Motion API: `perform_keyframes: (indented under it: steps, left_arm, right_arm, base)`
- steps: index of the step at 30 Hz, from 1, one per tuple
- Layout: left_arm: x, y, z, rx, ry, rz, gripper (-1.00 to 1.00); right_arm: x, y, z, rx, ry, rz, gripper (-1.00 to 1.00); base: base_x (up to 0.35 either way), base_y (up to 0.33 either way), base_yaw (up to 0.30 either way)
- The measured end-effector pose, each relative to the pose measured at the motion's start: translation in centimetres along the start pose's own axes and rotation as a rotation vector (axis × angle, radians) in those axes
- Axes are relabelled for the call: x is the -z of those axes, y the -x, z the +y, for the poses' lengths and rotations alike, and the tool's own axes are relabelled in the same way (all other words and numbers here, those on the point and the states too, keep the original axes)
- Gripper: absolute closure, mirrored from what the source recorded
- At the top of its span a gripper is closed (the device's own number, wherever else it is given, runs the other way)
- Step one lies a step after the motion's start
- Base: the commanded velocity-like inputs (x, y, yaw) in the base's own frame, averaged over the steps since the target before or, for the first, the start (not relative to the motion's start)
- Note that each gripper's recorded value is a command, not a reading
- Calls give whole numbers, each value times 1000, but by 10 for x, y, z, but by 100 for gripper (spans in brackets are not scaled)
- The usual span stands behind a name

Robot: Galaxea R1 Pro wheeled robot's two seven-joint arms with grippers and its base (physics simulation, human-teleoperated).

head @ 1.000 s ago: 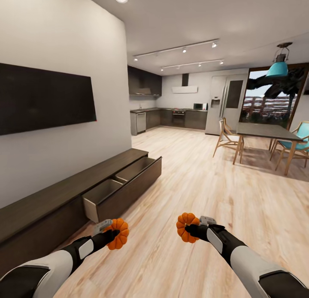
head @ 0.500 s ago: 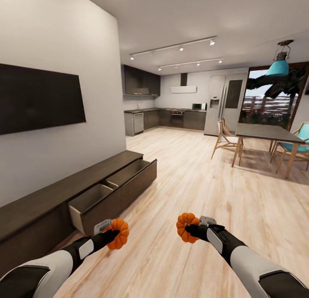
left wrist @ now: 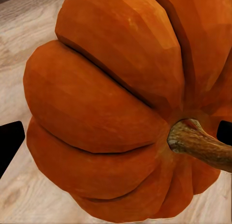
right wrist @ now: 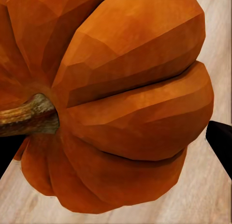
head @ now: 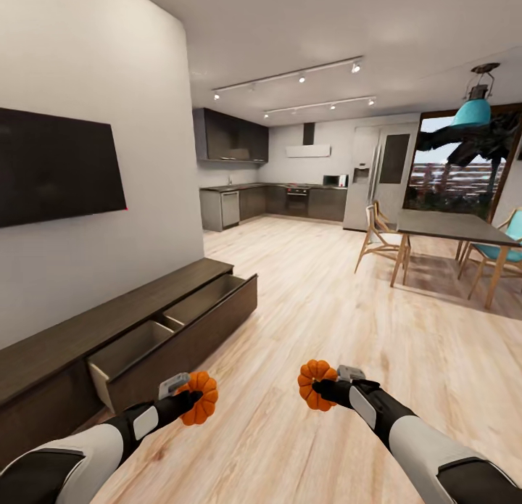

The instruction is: Place each of the two pumpkins and all three candles from the living room inside a cabinet in the living room (use any cabinet), then make sure every cabinet is closed, and position the cauldron so it is next to a table in the living room.

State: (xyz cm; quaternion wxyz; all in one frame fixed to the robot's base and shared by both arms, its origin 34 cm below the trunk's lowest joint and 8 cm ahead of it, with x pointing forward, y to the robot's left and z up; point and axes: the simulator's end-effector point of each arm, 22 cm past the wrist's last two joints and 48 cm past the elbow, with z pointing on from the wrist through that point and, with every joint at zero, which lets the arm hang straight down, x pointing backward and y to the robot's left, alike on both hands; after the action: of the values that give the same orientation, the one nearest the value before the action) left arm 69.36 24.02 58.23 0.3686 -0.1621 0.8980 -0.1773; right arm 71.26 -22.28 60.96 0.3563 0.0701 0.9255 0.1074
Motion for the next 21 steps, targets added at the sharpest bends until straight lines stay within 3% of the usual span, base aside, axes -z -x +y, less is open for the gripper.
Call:
perform_keyframes:
  steps: [13,21]
  left_arm:
    - [-1,-2,-4,1,-4,3,100]
    - [-1,-3,-4,1,-4,3,100]
  right_arm:
    - [0,0,0,0,0,0,100]
    - [0,0,0,0,0,0,100]
  base:
    - [314,-183,0]
    - [308,-195,187]
